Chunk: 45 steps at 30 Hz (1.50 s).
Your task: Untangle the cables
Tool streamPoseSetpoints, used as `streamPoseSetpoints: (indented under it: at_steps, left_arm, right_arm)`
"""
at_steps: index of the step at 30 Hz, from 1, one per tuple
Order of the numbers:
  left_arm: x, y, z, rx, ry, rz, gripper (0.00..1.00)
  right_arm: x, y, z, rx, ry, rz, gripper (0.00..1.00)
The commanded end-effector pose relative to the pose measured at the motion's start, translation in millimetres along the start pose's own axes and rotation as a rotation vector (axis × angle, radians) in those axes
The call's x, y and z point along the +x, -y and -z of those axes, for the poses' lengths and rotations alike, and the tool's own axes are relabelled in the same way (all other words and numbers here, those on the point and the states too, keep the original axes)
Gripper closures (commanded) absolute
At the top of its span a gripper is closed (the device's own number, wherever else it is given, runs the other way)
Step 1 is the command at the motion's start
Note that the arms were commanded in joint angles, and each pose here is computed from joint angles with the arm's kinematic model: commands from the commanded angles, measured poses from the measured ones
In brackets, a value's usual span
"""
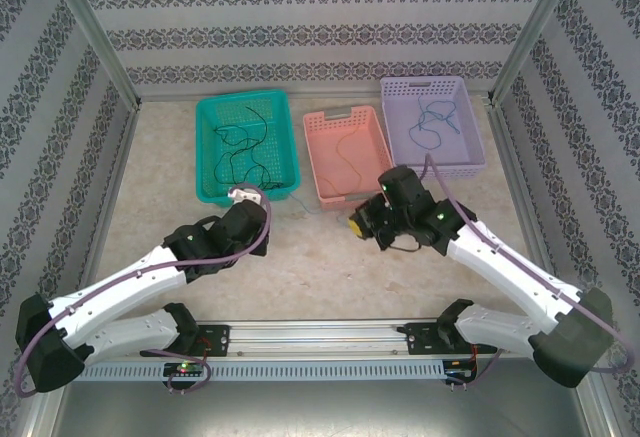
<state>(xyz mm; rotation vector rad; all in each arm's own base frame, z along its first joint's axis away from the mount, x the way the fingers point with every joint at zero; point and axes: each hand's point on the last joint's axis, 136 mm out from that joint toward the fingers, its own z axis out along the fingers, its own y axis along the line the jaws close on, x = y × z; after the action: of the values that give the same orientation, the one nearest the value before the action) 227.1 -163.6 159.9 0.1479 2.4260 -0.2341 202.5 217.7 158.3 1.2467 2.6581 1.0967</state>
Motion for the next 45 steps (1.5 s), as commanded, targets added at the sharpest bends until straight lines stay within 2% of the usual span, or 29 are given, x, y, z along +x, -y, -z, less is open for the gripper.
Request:
streamPoseSetpoints:
  at_steps: [1,4,10,22,32,34,38,41,45]
  left_arm:
    - [12,21,2,0.12,-0.085,-0.035,1.0]
    - [30,41,-12,0.184,-0.179,-0.016,1.0]
    - [55,62,-34,0.178,-0.287,-0.018,1.0]
    - [55,72,-34,0.189,-0.296,-0.07,1.0]
    - [55,71,-35,0.186,-0.294,-0.071,1.0]
    - [55,71,-35,0.187,-0.292,-0.071,1.0]
    - [54,72,-35,0.19,-0.294,-0.074,1.0]
    - [54,73,-35,0.191,-0.294,-0.077,1.0]
    - [54,74,-36,0.194,-0.294,-0.078,1.0]
  right_arm:
    - [-13,74,-24,0.161,0.006,-0.016,1.0]
    - [-25,99,-46,0.197,0.027,-0.056,1.0]
    - [-36,112,-66,0.278,0.043,-0.078,1.0]
    - [-40,114,-75,0.296,0.027,-0.162,0.99]
    - [-37,112,-76,0.286,0.011,-0.202,0.86]
    - [-37,111,-76,0.281,0.01,-0.205,0.86]
    - [-36,109,-75,0.273,0.011,-0.209,0.86]
    - [-37,110,-74,0.274,0.017,-0.212,0.98]
    - [-36,108,-72,0.266,0.017,-0.216,0.98]
